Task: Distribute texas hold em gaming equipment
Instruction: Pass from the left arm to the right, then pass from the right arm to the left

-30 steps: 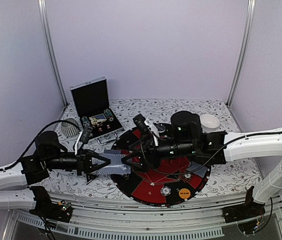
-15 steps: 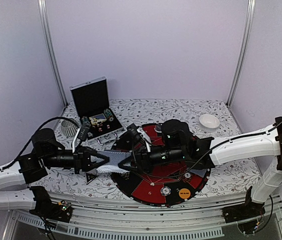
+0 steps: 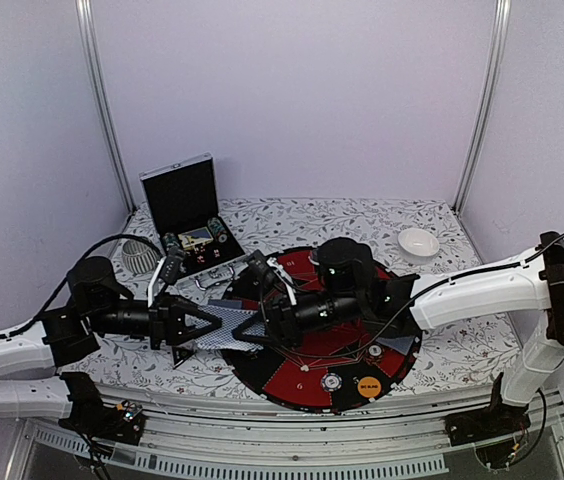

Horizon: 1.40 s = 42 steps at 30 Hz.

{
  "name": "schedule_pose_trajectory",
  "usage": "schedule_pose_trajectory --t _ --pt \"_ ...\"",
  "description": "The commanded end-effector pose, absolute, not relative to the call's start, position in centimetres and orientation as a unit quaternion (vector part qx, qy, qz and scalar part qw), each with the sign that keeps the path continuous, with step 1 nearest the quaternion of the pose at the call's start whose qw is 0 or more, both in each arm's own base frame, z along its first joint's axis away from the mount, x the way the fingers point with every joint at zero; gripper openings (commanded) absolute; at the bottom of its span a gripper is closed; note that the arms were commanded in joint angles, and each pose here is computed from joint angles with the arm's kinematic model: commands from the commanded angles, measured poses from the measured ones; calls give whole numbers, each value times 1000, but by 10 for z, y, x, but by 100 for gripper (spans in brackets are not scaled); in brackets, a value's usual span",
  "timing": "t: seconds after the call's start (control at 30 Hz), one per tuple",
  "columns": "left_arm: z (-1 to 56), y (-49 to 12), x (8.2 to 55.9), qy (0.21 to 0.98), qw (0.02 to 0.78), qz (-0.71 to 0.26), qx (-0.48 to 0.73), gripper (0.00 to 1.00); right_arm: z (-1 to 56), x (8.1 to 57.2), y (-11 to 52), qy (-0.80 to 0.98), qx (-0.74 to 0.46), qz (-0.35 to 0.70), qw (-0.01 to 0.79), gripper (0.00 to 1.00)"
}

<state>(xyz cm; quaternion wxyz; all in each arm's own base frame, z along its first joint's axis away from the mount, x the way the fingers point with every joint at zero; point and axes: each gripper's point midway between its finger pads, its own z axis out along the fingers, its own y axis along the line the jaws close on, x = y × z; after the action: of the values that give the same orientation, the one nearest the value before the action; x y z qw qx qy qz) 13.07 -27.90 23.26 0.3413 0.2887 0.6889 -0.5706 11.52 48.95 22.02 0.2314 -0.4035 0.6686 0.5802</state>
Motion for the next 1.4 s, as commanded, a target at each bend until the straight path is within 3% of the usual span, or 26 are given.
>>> schedule_pose_trajectory --t 0.0,0.07,0.1,0.17,0.2,0.43,0.57,0.7,0.83,1.13,1.37 --pt "245 -281 132 669 360 -580 293 0 252 108 498 627 -415 608 252 7" --pt "243 -281 132 671 361 -576 295 0 254 109 496 629 -412 607 257 3" --pt "241 -280 133 676 361 -571 295 8 254 109 493 632 -409 606 258 3" --pt "237 -277 137 687 370 -551 295 46 249 114 487 651 -398 595 252 2" --pt "238 -275 138 689 379 -540 299 58 244 118 483 667 -390 584 248 2" --pt "269 -265 142 656 513 -375 407 98 218 128 452 756 -342 521 200 2" --pt "281 -284 123 605 553 -253 514 98 224 128 443 775 -334 501 191 2" --pt "235 -306 103 530 532 -68 657 98 238 128 441 775 -334 501 191 2" --pt "223 -315 113 486 546 50 681 98 242 127 445 772 -341 502 187 2" --pt "253 -320 130 497 599 30 627 98 241 122 449 766 -356 507 173 2" --pt "231 -322 140 557 514 -78 648 98 244 120 453 761 -363 509 173 2"
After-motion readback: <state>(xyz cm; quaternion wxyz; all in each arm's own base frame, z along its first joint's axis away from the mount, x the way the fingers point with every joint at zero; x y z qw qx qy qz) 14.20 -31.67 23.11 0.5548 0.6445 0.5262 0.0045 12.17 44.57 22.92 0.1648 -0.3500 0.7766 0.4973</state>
